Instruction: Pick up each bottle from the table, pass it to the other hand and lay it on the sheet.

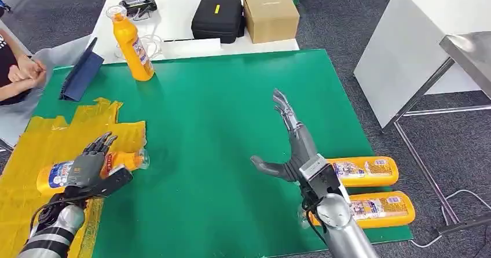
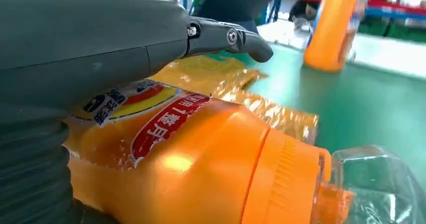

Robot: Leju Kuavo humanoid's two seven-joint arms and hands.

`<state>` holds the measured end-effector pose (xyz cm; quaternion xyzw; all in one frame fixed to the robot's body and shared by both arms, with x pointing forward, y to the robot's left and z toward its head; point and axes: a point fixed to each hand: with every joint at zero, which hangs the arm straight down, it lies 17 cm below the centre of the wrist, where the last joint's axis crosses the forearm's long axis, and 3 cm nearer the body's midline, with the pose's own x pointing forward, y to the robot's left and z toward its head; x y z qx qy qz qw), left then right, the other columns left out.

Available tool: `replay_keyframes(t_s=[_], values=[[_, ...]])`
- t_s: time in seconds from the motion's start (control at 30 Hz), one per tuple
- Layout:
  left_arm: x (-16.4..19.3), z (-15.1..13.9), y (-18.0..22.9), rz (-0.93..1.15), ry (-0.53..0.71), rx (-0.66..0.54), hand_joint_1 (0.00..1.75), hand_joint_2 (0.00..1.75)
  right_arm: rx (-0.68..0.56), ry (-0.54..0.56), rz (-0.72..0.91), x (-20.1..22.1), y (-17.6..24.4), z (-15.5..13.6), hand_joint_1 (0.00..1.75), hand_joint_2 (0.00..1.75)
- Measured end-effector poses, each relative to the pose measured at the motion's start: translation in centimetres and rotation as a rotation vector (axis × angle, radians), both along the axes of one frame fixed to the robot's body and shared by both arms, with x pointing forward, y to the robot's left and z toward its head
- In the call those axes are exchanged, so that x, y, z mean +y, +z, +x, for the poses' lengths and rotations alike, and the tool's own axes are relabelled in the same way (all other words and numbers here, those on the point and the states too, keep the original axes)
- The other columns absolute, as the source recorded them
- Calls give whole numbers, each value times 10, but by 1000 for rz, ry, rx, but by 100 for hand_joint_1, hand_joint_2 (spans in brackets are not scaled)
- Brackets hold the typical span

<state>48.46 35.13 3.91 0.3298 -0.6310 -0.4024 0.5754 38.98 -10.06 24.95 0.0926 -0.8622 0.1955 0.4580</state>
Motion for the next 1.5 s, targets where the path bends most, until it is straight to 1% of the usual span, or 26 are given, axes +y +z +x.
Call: replay_keyframes(t_s=[0.17,0.3,0.47,0.53,0.63,0.73,0.83,0.97,1.1,1.33,1.4,1.43,1.5], values=[[-3,2,8,-71,0,-19,0,175,6,-1,-2,0,-3,1,0,175],[-12,2,38,-222,-17,-96,0,175,10,-10,-15,-1,-5,2,0,175],[-21,-2,62,-308,-29,-158,0,175,11,-25,-21,-5,-7,4,0,175],[-27,-6,77,-392,-51,-190,0,175,15,-38,-26,-7,-10,4,0,175],[-39,-15,111,-504,-116,-237,0,175,24,-54,-34,-10,-15,4,0,175],[-45,-23,140,-526,-161,-291,0,175,31,-66,-42,-14,-20,3,0,175],[-48,-28,156,-525,-183,-327,0,175,34,-73,-46,-17,-22,3,0,175],[-52,-34,165,-493,-199,-351,0,175,34,-82,-50,-19,-23,4,0,175],[-53,-37,160,-452,-193,-342,0,175,36,-88,-61,-19,-25,4,0,175],[-62,-44,156,-510,-220,-326,0,175,34,-100,-93,-18,-28,5,0,175],[-71,-50,160,-622,-273,-307,0,175,16,-134,-150,-20,-31,7,0,175],[-78,-56,166,-713,-318,-295,0,175,1,-168,-221,-22,-36,9,0,175],[-90,-68,179,-861,-396,-279,0,175,-36,-245,-442,-29,-53,16,0,175]])
